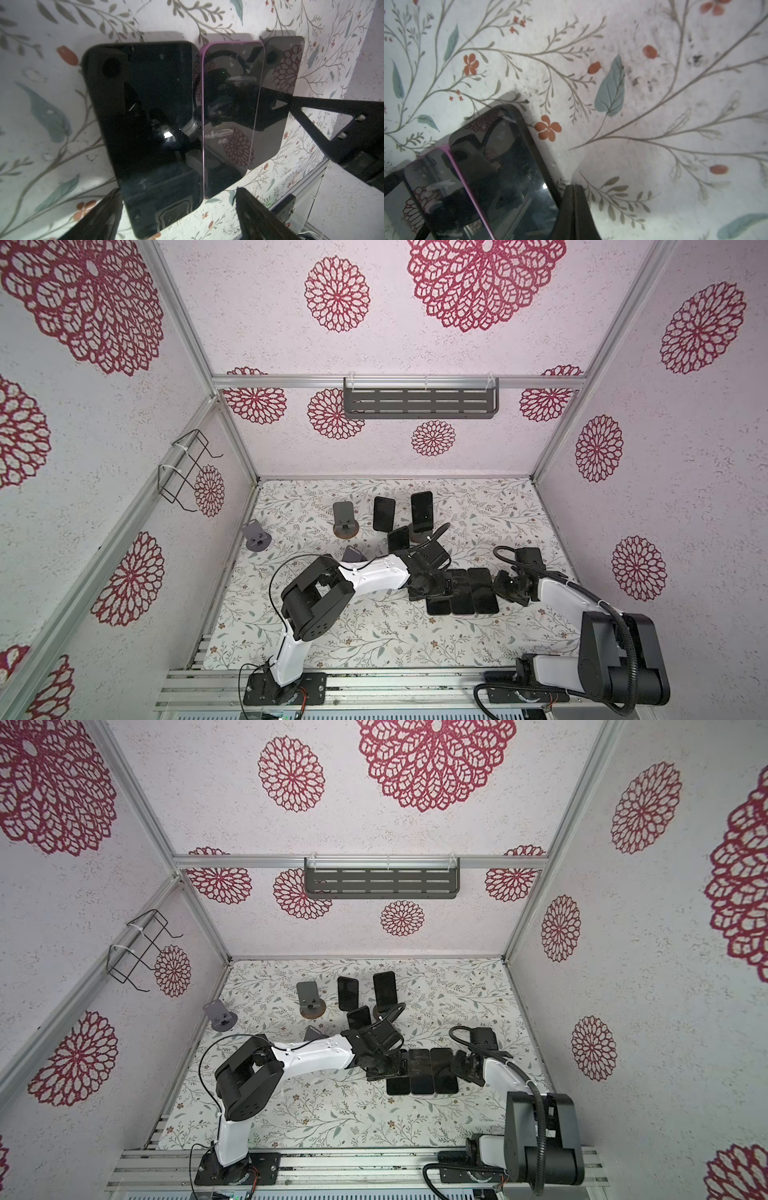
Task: Remove the phone from the phone stand
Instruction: 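Open and withdraw the left gripper while the right moves toward the stands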
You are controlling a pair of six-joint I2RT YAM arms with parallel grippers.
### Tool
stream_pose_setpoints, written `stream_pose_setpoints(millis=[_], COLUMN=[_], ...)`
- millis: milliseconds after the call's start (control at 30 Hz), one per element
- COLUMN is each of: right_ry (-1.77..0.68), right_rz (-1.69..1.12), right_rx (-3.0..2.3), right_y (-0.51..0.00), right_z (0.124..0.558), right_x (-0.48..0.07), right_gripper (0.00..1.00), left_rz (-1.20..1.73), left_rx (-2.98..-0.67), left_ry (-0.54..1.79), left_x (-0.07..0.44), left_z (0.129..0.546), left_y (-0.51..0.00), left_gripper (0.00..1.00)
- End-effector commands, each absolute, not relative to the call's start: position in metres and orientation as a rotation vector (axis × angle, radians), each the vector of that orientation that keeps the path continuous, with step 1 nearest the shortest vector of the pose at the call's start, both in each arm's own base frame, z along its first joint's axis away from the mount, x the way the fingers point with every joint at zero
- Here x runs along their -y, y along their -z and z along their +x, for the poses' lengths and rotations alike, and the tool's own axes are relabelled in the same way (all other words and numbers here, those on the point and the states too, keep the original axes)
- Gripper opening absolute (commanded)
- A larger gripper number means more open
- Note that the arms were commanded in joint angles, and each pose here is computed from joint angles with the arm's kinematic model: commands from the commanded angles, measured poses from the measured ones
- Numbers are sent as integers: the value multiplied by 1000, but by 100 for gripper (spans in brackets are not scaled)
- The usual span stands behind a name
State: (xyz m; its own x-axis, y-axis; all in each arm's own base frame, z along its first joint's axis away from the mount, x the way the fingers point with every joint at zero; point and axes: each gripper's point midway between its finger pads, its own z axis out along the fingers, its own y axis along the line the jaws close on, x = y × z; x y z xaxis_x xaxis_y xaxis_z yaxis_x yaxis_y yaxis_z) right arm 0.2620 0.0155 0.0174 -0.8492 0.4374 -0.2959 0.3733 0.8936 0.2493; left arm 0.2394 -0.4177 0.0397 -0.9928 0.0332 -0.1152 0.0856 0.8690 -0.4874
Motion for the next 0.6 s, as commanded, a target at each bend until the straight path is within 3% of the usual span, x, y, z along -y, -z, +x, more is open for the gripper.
stream_pose_setpoints(millis=[0, 167, 567], right_ry=[-239, -239, -330], right_rz=[603, 571, 349], right_rx=[-2699, -2672, -2494], right_y=[-25, -38, -128], right_z=[262, 267, 285], right_x=[-13, -13, -29], right_gripper=[0, 0, 0], left_rz=[163, 223, 396], left_rx=[-2876, -2821, -2372], left_ry=[836, 811, 941], left_x=[430, 430, 422], left_z=[240, 246, 268], left_y=[-63, -74, -200], left_gripper=[89, 89, 88])
